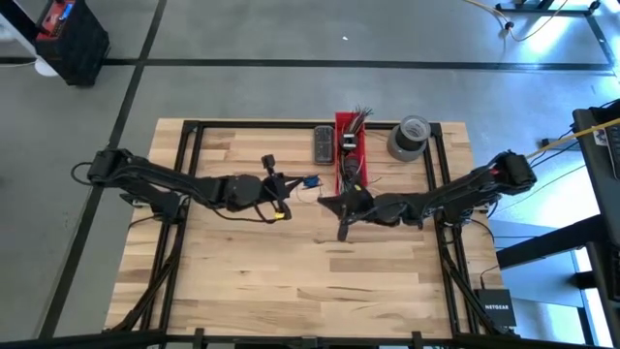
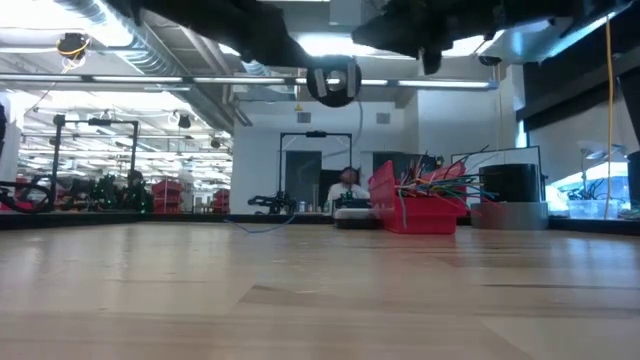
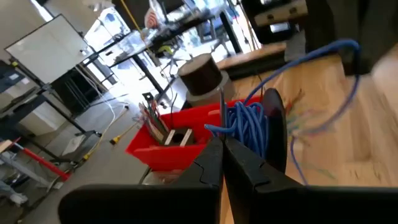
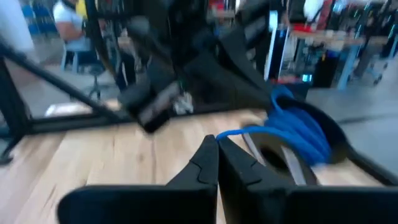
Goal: Coil cords
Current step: Coil the blue wire into the black spool
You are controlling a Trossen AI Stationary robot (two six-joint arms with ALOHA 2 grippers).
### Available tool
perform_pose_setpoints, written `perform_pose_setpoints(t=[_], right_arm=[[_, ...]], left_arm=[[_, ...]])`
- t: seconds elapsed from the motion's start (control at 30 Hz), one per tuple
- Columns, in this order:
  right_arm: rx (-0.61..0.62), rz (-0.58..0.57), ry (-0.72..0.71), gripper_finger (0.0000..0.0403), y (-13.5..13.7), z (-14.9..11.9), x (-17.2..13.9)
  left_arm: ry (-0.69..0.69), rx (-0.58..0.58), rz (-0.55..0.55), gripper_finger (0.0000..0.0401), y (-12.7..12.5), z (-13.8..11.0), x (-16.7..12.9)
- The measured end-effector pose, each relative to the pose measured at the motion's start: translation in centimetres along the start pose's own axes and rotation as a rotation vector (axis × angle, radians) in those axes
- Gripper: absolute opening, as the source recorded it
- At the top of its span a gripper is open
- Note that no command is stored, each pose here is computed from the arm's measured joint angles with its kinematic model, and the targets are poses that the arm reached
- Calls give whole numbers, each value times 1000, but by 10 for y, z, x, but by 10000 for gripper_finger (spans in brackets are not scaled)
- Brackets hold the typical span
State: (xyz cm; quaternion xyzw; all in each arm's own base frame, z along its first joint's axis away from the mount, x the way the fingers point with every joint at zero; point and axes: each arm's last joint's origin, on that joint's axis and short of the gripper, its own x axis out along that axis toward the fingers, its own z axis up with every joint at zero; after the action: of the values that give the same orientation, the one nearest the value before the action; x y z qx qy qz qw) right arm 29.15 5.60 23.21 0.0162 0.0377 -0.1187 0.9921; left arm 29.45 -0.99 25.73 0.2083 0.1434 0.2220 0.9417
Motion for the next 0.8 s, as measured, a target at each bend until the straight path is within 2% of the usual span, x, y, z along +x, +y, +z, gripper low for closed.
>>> perform_pose_setpoints(t=[0.13,0.23,0.47,0.67,0.8], right_arm=[[19,-8,-81,2,-1,-5,12],[31,-24,-128,2,-4,-8,20],[-40,-53,-145,2,-5,-2,46],[-164,-87,47,3,-2,-16,58],[-225,-153,166,9,-5,-27,57]], left_arm=[[-50,-58,29,1,-1,1,9],[-55,-52,32,1,-5,-1,13],[-67,-53,13,1,-8,3,15],[-86,-160,17,1,-7,7,13],[-82,-179,16,1,-7,6,13]])
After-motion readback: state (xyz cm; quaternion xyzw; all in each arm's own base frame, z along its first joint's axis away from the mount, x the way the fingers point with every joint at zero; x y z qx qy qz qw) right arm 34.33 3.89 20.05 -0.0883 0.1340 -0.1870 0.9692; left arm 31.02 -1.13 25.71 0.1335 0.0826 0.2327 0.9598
